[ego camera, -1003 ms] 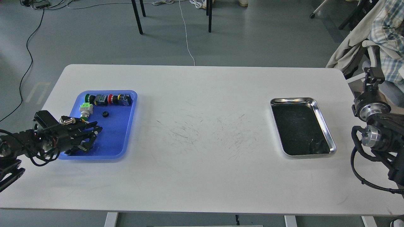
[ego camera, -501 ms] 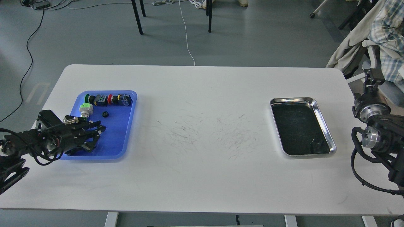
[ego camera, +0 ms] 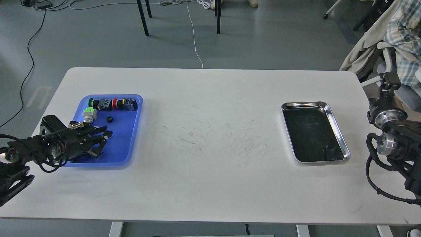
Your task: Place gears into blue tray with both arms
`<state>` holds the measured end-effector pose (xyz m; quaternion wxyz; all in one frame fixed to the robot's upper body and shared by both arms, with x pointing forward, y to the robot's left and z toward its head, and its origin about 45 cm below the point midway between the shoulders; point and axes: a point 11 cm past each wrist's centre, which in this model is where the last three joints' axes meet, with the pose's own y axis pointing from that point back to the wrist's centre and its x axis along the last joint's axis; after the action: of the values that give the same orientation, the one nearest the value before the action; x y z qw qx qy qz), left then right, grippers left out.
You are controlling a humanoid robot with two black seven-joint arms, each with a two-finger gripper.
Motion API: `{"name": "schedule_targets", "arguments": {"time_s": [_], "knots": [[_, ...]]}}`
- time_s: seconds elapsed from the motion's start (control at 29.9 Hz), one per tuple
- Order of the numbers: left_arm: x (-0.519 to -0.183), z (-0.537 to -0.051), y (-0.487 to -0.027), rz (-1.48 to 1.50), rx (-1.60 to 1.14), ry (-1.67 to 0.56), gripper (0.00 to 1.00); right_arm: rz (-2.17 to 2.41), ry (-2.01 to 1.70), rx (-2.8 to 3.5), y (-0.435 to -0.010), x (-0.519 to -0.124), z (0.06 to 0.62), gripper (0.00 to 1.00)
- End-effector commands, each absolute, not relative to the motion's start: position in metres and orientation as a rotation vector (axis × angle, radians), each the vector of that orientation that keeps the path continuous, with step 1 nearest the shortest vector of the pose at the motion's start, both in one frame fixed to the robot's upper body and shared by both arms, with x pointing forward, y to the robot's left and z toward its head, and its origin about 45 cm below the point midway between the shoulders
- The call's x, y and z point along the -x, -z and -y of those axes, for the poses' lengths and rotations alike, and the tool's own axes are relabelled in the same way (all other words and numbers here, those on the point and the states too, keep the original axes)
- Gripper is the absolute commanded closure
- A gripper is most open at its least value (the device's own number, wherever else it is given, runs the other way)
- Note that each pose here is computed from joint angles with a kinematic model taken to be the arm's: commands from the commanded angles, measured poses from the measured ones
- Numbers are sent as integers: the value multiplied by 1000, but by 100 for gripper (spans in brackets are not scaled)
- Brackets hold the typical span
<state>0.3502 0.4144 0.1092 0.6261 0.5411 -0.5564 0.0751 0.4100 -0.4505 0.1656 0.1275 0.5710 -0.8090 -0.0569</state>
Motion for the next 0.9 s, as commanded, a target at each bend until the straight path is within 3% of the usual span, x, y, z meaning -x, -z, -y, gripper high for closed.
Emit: {"name": "schedule_targets", "arguments": {"time_s": [0.0, 0.23, 0.47, 0.57, 0.87], "knots": [[-350, -417, -109, 1272, -1249, -176, 74, 2355, 164, -1662, -166, -410, 450, 5], [-350, -421, -109, 1268, -1261, -177, 70, 2353, 164, -1662, -166, -410, 450, 5], [-352, -422, -112, 1249, -1253, -229, 58, 2350, 161, -1662, -165, -409, 451, 5], [-355, -424, -117, 1226, -1246, -296, 50, 2345, 151, -1664, -165, -408, 451, 5], [-374, -428, -138, 1140, -1198, -540, 39, 2305, 87, -1670, -168, -408, 452, 4]]}}
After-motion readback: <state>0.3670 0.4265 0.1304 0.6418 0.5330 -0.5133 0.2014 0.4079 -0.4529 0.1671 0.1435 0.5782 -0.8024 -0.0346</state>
